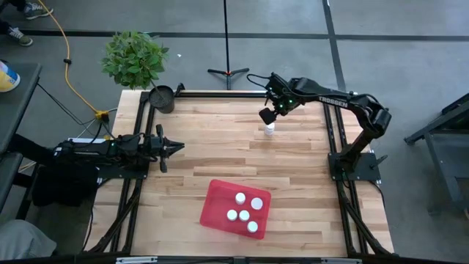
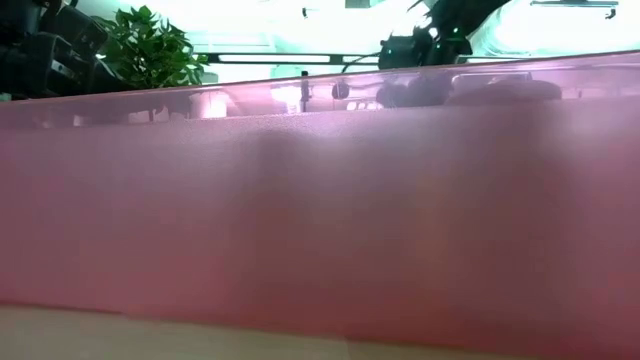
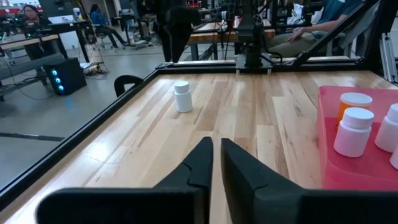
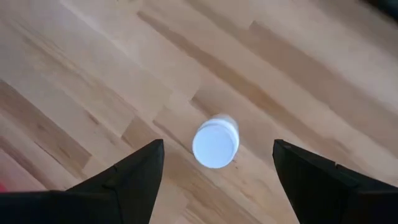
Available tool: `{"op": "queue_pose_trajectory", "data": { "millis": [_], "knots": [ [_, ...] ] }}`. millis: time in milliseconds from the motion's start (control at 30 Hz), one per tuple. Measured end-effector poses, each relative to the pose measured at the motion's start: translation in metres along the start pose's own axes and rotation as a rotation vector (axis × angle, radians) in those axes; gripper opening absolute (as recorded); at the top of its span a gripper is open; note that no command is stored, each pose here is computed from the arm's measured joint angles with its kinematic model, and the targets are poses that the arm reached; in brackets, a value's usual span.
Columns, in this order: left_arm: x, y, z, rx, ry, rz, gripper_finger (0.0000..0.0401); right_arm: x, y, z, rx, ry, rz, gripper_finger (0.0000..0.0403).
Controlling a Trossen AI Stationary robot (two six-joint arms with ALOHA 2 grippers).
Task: Pick and place pill bottles into a basket
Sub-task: Put the white medicine bottle into the red container
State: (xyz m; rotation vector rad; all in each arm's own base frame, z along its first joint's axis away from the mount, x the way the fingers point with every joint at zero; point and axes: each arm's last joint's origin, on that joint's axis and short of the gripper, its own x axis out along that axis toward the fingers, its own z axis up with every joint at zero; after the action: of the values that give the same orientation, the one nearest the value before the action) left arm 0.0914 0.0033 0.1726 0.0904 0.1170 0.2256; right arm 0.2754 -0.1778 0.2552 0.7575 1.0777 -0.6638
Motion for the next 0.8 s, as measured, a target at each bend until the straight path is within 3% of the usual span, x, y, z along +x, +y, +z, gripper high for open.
{"op": "queue_pose_trajectory", "data": {
  "millis": [100, 300, 433, 667, 800],
  "knots": [
    [0.0, 0.0, 0.0, -0.005, 0.0, 0.0, 0.0073, 0.014, 0.002, 0.0, -0.002, 0.052, 0.003, 0.0291],
    [0.0, 0.0, 0.0, -0.029, 0.0, 0.001, 0.0026, 0.033, 0.007, -0.001, -0.018, 0.097, -0.019, 0.0291],
    [0.0, 0.0, 0.0, -0.032, 0.0, -0.007, 0.0022, 0.04, 0.009, -0.003, -0.015, 0.129, -0.025, 0.0291],
    [0.001, -0.001, -0.001, -0.049, 0.015, -0.01, 0.0078, 0.053, 0.008, -0.004, -0.021, 0.16, -0.067, 0.0291],
    [0.003, -0.001, -0.003, -0.05, 0.043, -0.011, 0.0077, 0.053, 0.008, -0.002, -0.02, 0.141, -0.065, 0.0291]
  ]
}}
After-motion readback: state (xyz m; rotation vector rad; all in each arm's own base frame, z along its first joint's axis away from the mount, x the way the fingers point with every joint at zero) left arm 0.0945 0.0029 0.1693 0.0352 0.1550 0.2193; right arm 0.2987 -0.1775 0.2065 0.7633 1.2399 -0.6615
